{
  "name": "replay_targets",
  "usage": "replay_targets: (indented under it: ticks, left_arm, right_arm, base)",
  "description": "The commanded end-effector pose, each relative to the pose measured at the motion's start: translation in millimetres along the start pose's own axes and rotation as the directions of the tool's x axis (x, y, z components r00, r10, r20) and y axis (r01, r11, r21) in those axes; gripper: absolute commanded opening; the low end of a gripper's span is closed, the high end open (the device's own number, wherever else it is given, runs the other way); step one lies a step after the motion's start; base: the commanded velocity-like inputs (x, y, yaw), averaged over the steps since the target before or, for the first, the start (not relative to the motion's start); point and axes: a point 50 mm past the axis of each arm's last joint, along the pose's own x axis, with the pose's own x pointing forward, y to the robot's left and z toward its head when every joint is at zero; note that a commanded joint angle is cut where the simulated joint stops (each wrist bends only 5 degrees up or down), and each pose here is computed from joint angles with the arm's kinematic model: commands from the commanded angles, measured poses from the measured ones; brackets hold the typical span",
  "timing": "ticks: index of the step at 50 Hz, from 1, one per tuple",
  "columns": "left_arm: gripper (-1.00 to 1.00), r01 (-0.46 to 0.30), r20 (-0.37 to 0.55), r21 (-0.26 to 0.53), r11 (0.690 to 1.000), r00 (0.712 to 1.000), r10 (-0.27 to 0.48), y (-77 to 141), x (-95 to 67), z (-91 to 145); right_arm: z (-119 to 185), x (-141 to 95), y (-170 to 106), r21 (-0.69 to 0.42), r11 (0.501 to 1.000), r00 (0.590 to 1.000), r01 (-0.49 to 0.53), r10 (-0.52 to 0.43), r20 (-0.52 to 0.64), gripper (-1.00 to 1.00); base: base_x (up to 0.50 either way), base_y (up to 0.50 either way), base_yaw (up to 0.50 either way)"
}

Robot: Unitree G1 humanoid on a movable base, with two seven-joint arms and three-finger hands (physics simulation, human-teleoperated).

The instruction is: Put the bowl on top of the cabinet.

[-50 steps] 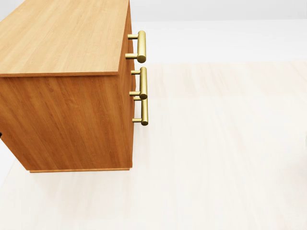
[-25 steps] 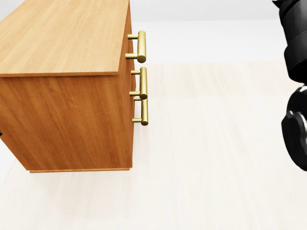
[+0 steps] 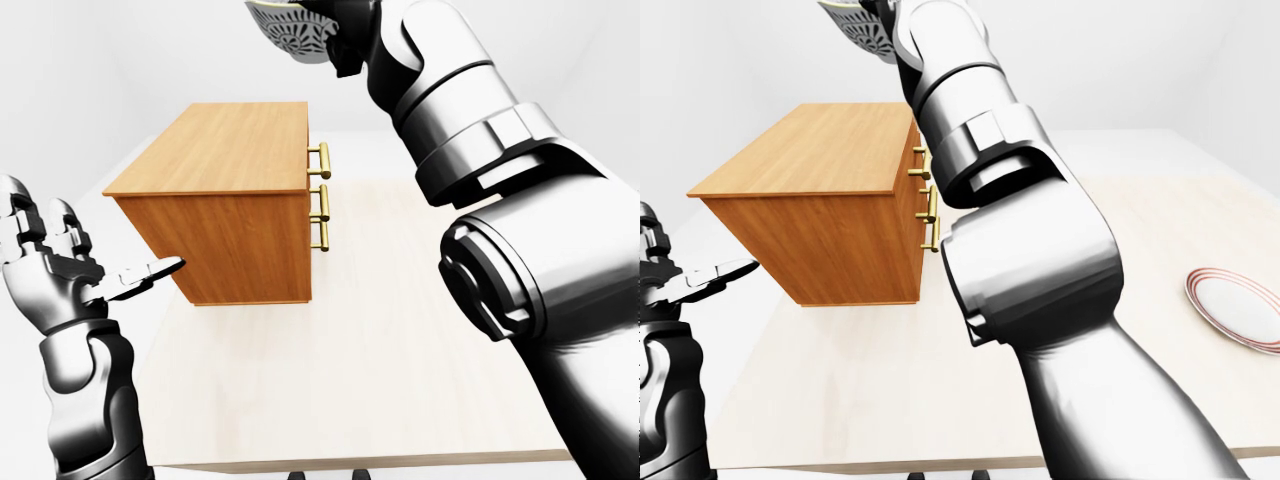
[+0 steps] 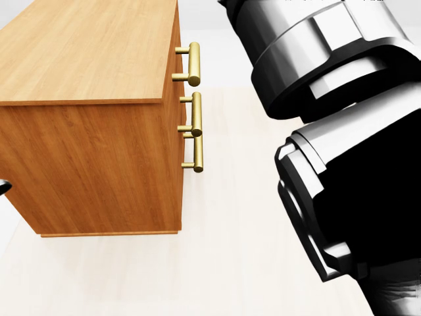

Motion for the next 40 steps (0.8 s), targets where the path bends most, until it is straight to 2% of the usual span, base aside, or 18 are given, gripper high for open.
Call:
replay_targets:
  ticks: [1,8,11,12,19,30,33,40]
  left_arm:
    - [1.0,0.005,-0.051,0.011,1.0,0.999,-0.005,-4.8,-1.7,-12.7]
    - [1.0,0.006,-0.054,0.012,1.0,0.999,-0.006,-5.3,-1.5,-13.6]
    - [1.0,0.006,-0.054,0.011,1.0,0.999,-0.005,-4.8,-2.1,-13.3]
    - [1.0,0.006,-0.055,0.011,1.0,0.998,-0.005,-4.9,-2.0,-13.6]
    - [1.0,-0.001,-0.056,0.01,1.0,0.998,0.001,-2.2,-1.7,-13.6]
    - [1.0,0.002,-0.063,0.012,1.0,0.998,-0.001,-3.1,-2.2,-15.4]
    - [1.0,0.001,-0.067,0.013,1.0,0.998,0.0,-2.8,-2.1,-16.3]
    - [1.0,0.004,-0.071,0.014,1.0,0.997,-0.003,-3.5,-3.2,-17.1]
  right_arm:
    - [28.2,-2.2,-4.6,-0.046,0.996,0.995,0.076,-0.073,0.061,-1.0]
    - [26.5,0.8,8.1,-0.01,1.0,0.998,0.021,-0.02,0.066,-1.0]
    - [36.1,0.7,11.3,0.144,0.99,0.991,0.011,-0.029,0.127,-1.0]
    - [37.1,0.8,12.5,0.12,0.993,0.992,0.014,-0.029,0.125,-1.0]
    - [49.1,1.2,22.7,0.139,0.99,0.987,-0.021,-0.002,0.163,-1.0]
    - [48.7,5.8,51.5,0.192,0.978,0.984,-0.084,0.051,0.173,-1.0]
    - [47.3,6.6,56.8,0.164,0.983,0.985,-0.087,0.06,0.163,-1.0]
    - [43.9,8.5,74.6,0.18,0.976,0.983,-0.127,0.099,0.157,-1.0]
  base:
    - [0.0,0.0,0.0]
    - [0.0,0.0,0.0]
    - [0.0,0.0,0.0]
    - [0.0,0.0,0.0]
    - [0.0,0.0,0.0]
    - [0.0,0.0,0.0]
    - [0.0,0.0,0.0]
    - [0.0,0.0,0.0]
